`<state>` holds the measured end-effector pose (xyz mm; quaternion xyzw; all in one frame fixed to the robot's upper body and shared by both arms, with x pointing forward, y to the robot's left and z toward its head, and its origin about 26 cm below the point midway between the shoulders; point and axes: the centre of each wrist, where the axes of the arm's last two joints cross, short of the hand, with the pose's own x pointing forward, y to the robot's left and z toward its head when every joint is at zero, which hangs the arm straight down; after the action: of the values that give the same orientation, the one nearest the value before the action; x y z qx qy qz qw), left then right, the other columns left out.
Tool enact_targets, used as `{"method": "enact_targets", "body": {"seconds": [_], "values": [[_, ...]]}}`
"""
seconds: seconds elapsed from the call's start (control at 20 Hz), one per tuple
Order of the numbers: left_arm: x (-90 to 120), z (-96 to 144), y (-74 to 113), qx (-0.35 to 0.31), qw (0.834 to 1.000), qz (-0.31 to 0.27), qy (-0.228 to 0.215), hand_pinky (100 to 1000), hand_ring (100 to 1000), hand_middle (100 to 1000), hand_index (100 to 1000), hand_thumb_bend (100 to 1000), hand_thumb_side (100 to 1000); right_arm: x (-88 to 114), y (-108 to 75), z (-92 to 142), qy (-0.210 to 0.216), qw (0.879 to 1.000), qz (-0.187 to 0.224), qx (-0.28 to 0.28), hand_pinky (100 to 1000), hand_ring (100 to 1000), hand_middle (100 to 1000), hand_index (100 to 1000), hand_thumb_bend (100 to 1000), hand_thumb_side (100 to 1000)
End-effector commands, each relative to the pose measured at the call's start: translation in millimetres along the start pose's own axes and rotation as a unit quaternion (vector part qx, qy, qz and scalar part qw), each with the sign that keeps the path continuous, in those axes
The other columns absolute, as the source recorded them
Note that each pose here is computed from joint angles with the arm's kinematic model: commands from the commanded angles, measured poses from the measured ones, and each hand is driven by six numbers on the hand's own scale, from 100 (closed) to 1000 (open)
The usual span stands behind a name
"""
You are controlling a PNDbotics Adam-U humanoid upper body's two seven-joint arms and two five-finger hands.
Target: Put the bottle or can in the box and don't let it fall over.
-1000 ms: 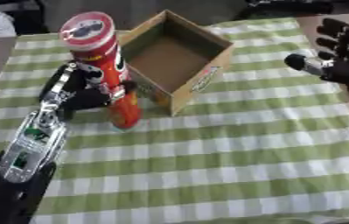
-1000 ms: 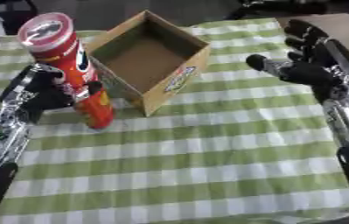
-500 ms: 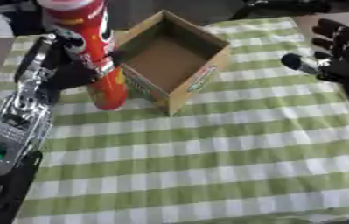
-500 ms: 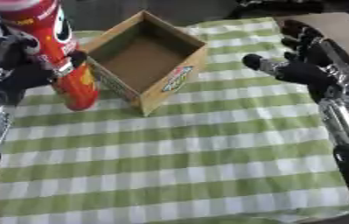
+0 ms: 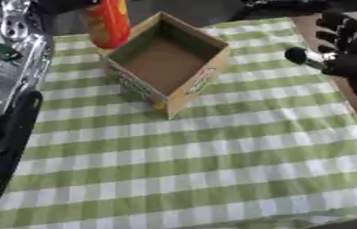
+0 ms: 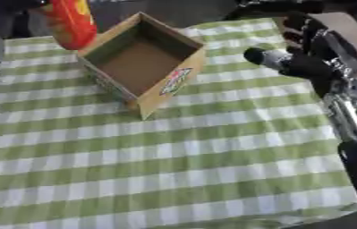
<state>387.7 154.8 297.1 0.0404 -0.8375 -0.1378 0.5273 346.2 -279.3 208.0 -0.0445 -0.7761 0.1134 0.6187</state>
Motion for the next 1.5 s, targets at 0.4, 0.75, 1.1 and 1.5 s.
{"method": "enact_targets", "body": {"seconds": [0.4,0.75,1.1,1.5], "values": [[-27.7,-34.7,-34.6,0.045,0.997,-0.028,0.054,956,699,704,451,100,126,28.3,10.5,-6.5,-0.047,0.999,0.002,0.025,1000,1000,955,961,785,191],[-89.4,-50.8,-42.0,0.056,0.995,-0.053,0.066,982,743,776,608,481,200,30.7,12.2,-7.0,-0.051,0.998,0.001,0.027,1000,1000,954,961,786,193],[-102.9,-51.5,-35.1,0.024,0.994,-0.089,0.053,1000,787,816,841,813,267,27.7,10.8,-6.2,-0.046,0.999,0.001,0.023,1000,1000,954,962,791,198],[-104.6,-49.4,-20.0,0.026,0.992,-0.110,0.056,1000,781,804,828,801,265,23.7,7.8,-4.9,-0.040,0.999,0.001,0.017,1000,1000,953,963,794,200]]}}
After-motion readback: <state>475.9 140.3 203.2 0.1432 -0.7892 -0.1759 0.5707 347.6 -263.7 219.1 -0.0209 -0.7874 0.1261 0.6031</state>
